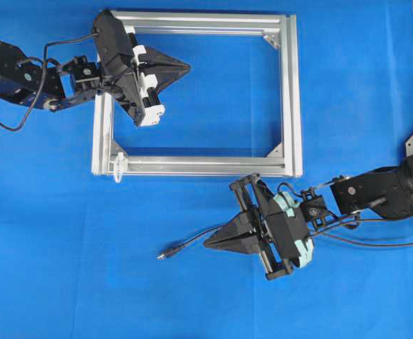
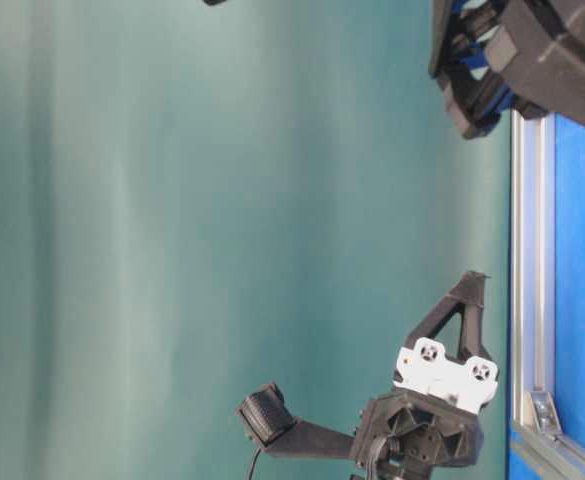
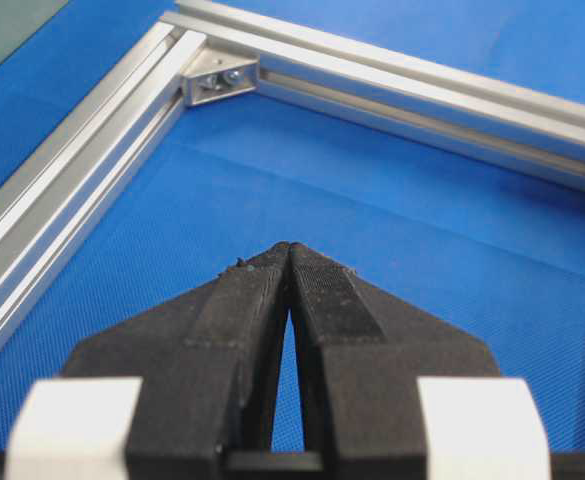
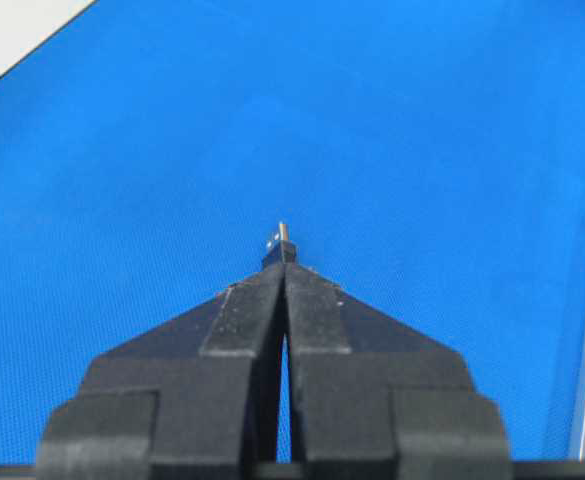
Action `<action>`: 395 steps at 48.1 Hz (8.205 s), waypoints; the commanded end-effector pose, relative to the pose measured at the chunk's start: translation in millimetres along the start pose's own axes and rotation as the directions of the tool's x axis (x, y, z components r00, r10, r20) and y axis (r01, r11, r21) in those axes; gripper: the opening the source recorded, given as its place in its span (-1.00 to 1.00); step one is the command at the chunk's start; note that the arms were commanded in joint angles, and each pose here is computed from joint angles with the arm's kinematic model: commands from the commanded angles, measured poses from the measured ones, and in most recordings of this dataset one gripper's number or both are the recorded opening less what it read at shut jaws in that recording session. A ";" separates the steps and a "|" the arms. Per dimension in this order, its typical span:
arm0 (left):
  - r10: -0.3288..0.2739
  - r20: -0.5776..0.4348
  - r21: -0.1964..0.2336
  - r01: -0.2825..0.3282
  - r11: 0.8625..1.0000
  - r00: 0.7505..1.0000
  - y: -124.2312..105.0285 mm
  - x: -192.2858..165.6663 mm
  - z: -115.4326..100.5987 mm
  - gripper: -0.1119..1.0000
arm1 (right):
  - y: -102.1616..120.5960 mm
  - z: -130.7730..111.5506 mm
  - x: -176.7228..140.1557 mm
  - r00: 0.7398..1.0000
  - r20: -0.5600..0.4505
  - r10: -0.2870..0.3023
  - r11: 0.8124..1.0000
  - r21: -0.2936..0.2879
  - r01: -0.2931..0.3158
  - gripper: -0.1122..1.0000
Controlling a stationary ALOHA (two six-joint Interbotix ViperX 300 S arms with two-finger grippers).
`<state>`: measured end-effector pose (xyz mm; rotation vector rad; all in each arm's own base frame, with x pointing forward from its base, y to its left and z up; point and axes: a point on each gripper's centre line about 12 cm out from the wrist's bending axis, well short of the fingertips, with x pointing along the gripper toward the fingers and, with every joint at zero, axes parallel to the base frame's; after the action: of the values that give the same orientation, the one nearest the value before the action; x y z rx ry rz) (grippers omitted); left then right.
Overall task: Insert the wire through the string loop located on the left side.
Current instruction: 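Open the right gripper and move it over the black USB cable plug, then lower the right gripper and close it on the cable behind the plug, then lift the cable and carry it left toward the white zip-tie loop, then push the plug end through the white loop with the right gripper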
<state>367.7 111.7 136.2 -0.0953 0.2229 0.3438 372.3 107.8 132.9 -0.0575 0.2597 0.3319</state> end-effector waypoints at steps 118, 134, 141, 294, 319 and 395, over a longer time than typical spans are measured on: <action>-0.007 0.020 -0.002 0.007 1.000 1.000 -1.9 -1.2 11.7 -0.80 | -14.4 -28.6 41.2 0.997 -0.047 -0.068 0.991 0.112 0.073 -0.80; -0.009 0.021 0.000 0.009 1.000 1.000 -2.5 -1.4 12.2 -0.80 | -15.0 17.9 23.6 0.996 -0.050 -0.070 0.991 0.107 0.075 -0.80; -0.007 0.020 0.000 0.007 1.000 1.000 -1.9 -1.4 12.1 -0.80 | -14.9 36.3 14.7 0.997 -0.044 -0.071 0.992 0.100 0.075 -0.80; -0.010 0.016 -0.004 0.010 1.000 1.000 -2.8 -3.3 10.7 -0.80 | -122.3 17.6 31.9 0.952 -0.095 -0.289 0.947 0.117 0.299 -0.80; -0.011 0.016 -0.003 0.012 1.000 1.000 -3.4 -3.8 10.7 -0.80 | -125.4 18.5 42.4 0.954 -0.086 -0.287 0.949 0.111 0.295 -0.80; -0.011 0.015 -0.003 0.011 1.000 1.000 -3.3 -4.1 10.2 -0.80 | -125.9 21.2 43.4 0.955 -0.077 -0.288 0.949 0.111 0.295 -0.80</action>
<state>364.5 109.3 130.4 -0.1038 0.2574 0.3395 452.2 5.2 126.3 0.0140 0.3777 0.0198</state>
